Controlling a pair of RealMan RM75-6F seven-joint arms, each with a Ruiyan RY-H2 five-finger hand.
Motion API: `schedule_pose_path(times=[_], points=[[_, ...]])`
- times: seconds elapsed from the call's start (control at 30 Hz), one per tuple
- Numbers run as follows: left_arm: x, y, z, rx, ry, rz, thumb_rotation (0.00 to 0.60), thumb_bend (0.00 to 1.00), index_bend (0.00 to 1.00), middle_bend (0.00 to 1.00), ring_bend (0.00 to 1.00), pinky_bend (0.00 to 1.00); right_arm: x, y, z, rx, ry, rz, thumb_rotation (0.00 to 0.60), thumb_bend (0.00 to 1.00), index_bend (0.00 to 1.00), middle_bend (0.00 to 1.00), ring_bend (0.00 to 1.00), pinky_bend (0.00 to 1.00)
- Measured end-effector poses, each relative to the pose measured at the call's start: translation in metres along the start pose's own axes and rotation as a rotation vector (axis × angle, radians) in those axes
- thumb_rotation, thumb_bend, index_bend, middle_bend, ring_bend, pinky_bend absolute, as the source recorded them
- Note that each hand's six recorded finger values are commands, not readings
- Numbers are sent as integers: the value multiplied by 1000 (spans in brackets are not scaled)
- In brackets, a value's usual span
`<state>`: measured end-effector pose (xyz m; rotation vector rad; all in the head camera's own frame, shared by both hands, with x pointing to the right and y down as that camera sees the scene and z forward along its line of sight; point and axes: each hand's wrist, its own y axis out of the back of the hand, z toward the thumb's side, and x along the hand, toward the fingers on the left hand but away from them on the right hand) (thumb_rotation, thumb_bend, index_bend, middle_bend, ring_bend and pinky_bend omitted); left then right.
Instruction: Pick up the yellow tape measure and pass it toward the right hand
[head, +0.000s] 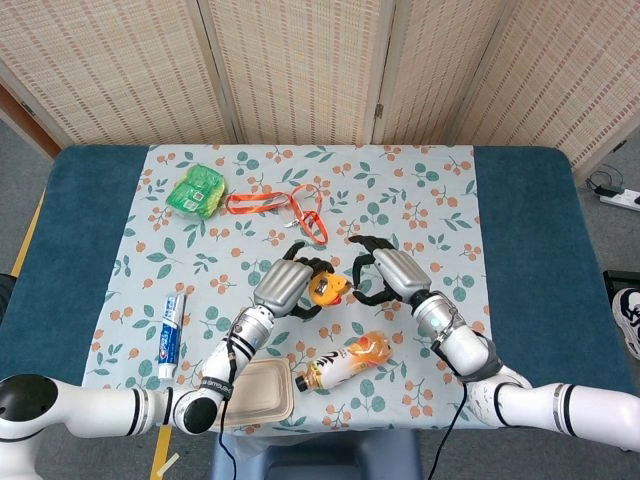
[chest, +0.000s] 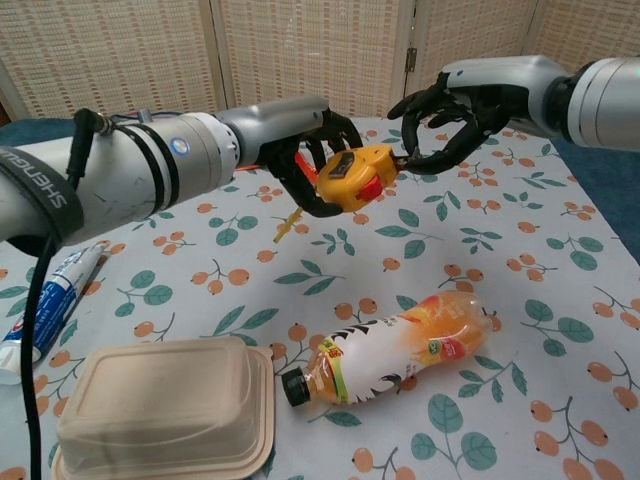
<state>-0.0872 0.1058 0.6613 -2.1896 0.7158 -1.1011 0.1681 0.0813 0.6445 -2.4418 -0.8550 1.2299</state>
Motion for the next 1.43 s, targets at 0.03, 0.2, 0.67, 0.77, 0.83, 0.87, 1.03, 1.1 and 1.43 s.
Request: schedule_pose_path(times=[0.03,0.2,0.67,0.77,0.83,0.87,1.03,1.1,1.43], points=[[0,0,0,0,1,0,600,343,439,481,343,0,0,0,0,1,0,0,600,417,625,123,51,0],[-1,2,-4,-3,7,6,600,344,439,481,343,0,-1,0,0,1,-3,-5,600,639,625,130,56,0],[-6,13,-38,61,45,39,600,344,441,486,343,0,7,14,-3,-5,-6,-27,600,748,625,147,63,0],[-8,14,-51,80,59,41,600,344,448,488,342,0,16,24,-7,-4,-11,-35,600,748,625,147,62,0],[-9,15,-58,82,63,42,600,344,453,490,341,0,24,33,-12,-7,-19,-44,600,747,625,147,62,0],[-10,15,-63,83,67,42,600,344,453,491,341,0,28,37,-14,-10,-22,-49,600,747,625,147,62,0],[-12,15,-89,107,78,30,600,344,456,492,339,0,55,60,-30,-25,-40,-82,600,748,626,147,62,0],[-14,15,-99,113,82,23,600,344,457,493,339,0,66,67,-35,-32,-44,-94,600,748,625,148,67,0],[-17,13,-137,128,109,-8,600,343,460,496,339,0,128,99,-59,-91,-39,-153,600,747,625,149,65,0]])
